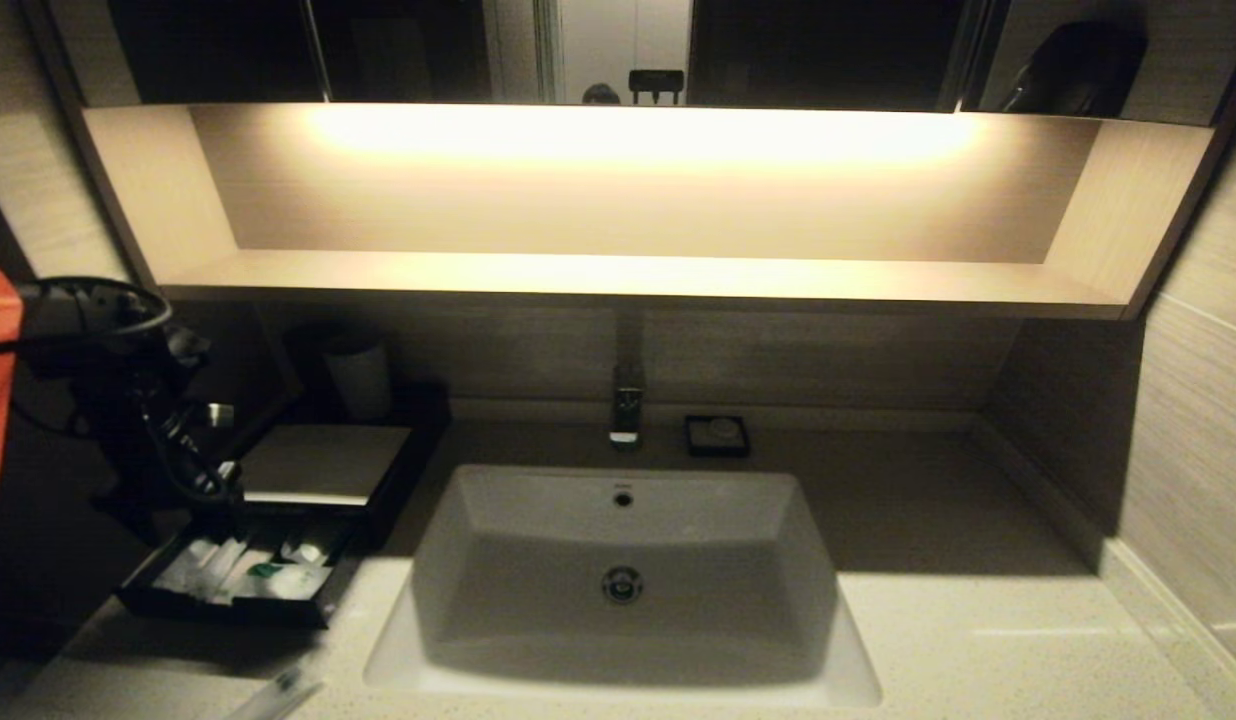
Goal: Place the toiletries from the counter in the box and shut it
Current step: Place the bathroom toiletry into the drawer
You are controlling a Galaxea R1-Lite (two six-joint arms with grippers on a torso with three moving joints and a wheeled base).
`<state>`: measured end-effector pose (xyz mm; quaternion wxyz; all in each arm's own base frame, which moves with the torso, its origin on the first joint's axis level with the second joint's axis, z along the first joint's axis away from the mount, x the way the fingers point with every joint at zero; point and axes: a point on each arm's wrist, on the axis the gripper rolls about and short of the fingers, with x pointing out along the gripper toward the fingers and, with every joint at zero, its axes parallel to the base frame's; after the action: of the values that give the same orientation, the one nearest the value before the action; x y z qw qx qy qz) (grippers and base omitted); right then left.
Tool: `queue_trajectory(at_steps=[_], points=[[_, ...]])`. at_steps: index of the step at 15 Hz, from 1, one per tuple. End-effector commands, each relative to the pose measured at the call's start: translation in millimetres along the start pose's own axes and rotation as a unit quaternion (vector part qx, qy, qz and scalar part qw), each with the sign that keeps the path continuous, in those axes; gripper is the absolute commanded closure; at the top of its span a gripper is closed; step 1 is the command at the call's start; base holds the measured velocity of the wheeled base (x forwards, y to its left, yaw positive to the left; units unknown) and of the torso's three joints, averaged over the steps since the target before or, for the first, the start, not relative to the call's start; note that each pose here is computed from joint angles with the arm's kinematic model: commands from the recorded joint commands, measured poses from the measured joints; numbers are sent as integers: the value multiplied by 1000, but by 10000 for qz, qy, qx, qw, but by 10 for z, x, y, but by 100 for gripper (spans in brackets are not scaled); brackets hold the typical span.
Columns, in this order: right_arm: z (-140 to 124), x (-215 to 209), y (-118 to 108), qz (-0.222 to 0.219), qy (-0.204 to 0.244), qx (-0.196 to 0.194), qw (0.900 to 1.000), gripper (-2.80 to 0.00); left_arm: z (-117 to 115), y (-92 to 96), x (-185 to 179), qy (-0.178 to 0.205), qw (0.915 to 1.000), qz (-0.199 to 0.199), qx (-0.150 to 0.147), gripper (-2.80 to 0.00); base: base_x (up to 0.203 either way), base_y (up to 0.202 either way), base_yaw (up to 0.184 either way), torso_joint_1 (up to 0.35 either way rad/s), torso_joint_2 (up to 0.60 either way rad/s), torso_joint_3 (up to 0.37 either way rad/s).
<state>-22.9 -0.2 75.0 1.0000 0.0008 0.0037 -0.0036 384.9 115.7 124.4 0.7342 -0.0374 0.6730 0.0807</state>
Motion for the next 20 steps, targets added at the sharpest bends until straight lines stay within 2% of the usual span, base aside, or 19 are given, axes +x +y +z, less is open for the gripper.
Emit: queue_trajectory(at_steps=[1, 4, 7, 8, 13, 17, 18, 20], points=[[-1, 0, 0, -2, 1, -1, 10000, 0, -108, -8, -241, -117, 9998, -119, -82, -280, 0, 0, 0, 0, 0, 0], [-1, 0, 0, -2, 1, -1, 10000, 0, -274, -24, -551, -347, 9992, -176, -134, -280, 0, 0, 0, 0, 0, 0], [-1, 0, 0, 3, 1, -1, 10000, 0, -573, -51, -847, -531, 9982, -220, -152, -280, 0, 0, 0, 0, 0, 0], [-1, 0, 0, -2, 1, -1, 10000, 0, -701, -64, -932, -569, 9980, -231, -144, 0, 0, 0, 0, 0, 0, 0], [-1, 0, 0, -2, 1, -1, 10000, 0, -1318, -104, -1186, -604, 9980, -162, 36, 0, 0, 0, 0, 0, 0, 0], [-1, 0, 0, -1, 1, -1, 10000, 0, -1762, -60, -1167, -484, 9987, 37, 155, 0, 0, 0, 0, 0, 0, 0], [-1, 0, 0, -2, 1, -1, 10000, 0, -1860, -17, -1147, -538, 9980, 105, 323, 0, 0, 0, 0, 0, 0, 0], [-1, 0, 0, -2, 1, -1, 10000, 0, -2038, 132, -1078, -623, 9932, 286, 936, 0, 0, 0, 0, 0, 0, 0]])
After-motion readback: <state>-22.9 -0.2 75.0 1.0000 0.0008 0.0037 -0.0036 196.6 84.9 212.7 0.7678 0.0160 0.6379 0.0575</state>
